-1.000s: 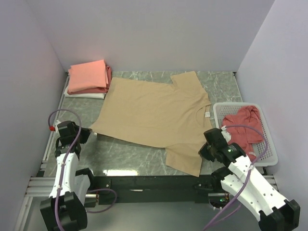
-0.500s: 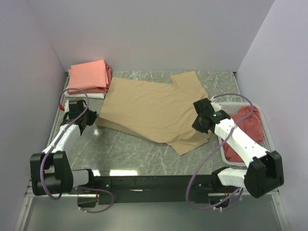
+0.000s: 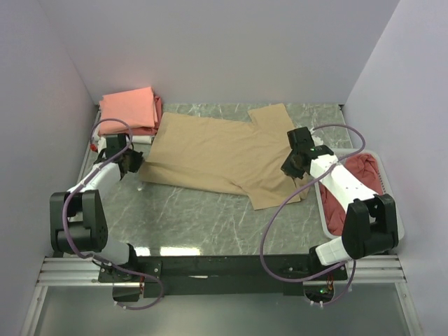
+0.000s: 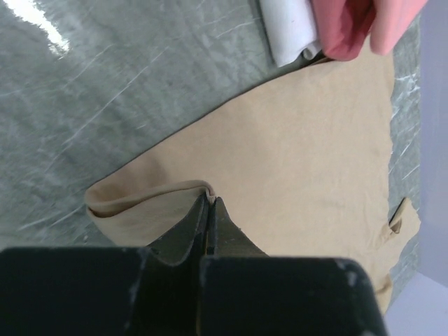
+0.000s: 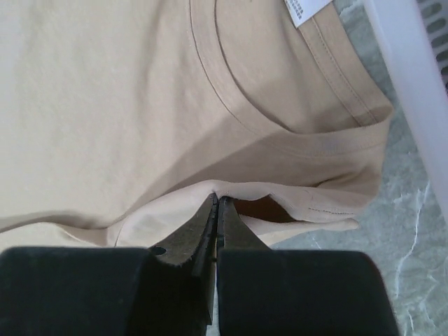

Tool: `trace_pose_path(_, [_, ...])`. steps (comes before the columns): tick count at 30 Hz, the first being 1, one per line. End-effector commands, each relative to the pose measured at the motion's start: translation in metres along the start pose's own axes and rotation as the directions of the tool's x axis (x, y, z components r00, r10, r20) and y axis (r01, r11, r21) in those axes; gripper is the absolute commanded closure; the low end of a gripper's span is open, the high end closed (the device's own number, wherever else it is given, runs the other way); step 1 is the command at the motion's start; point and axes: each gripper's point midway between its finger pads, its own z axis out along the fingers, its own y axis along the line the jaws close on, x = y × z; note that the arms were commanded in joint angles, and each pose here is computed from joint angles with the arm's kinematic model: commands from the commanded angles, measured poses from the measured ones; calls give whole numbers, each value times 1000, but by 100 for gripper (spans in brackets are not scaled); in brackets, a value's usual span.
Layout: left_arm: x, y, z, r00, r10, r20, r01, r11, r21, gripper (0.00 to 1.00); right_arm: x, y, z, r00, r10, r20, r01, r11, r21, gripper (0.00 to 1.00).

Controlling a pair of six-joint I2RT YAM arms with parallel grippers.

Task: Fold and stack the t-shirts
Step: Fold the tshirt

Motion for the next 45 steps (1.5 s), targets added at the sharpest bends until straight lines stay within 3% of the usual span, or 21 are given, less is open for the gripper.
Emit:
trace_pose_path(1, [-20, -28, -1, 998, -17, 62, 14, 999, 51, 99, -27, 13, -6, 998, 23, 53, -21, 998, -53, 100])
trace_pose_path(40, [-7, -47, 54, 998, 59, -17, -58, 998, 27, 99, -33, -16, 16, 996, 78, 41, -78, 997, -1, 100])
trace_pose_path(43, [-7, -51, 54, 997, 72, -23, -71, 997, 38, 87, -30, -14, 18, 997, 77, 27, -76, 997, -15, 100])
trace_pose_path(45, [-9, -51, 51, 996, 82, -18, -81, 996, 35, 69, -29, -12, 18, 997, 76, 24, -75, 997, -27, 100])
